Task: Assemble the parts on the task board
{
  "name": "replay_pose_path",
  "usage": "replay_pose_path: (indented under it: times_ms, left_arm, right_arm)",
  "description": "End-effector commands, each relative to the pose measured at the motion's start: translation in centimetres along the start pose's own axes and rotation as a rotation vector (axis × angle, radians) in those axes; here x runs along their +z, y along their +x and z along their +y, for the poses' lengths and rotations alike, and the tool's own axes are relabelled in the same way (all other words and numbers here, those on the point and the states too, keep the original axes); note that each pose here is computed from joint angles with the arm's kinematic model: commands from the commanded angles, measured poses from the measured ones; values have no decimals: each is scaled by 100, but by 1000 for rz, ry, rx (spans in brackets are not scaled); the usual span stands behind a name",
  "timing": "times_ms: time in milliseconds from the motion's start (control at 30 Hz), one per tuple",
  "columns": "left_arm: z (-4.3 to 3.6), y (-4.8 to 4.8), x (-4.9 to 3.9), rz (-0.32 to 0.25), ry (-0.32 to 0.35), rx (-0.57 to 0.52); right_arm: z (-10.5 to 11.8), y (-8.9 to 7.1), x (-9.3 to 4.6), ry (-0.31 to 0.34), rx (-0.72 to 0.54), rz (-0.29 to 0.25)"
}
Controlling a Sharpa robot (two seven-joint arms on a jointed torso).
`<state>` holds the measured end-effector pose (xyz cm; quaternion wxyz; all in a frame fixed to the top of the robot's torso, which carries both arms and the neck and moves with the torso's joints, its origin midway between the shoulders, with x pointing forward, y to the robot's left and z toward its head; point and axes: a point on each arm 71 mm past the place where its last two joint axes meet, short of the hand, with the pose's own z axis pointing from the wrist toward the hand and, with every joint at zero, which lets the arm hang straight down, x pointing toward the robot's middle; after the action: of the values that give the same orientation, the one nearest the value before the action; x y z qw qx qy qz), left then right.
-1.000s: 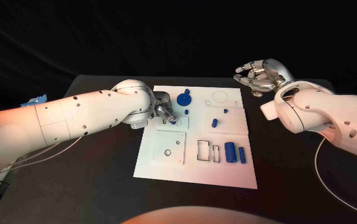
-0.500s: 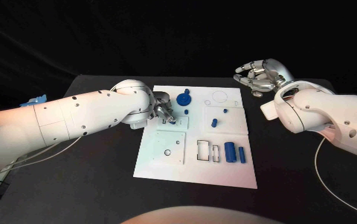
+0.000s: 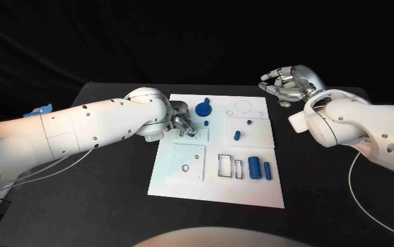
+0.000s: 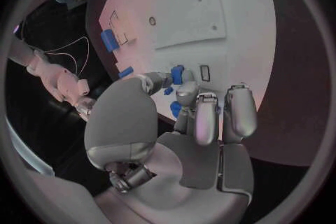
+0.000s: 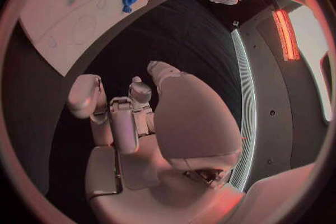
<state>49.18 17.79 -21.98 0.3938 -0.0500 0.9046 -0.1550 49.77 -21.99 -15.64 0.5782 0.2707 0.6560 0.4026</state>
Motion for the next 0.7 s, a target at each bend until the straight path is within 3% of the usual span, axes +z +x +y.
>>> replay_pose_path:
  times_ms: [33, 700]
  left_arm:
    - [-23, 32, 13, 32, 2, 0]
    - [-39, 68, 55, 67, -10, 13]
  right_arm:
    - [4, 14, -4, -6, -6, 14]
    - [1, 11, -9, -5, -7, 16]
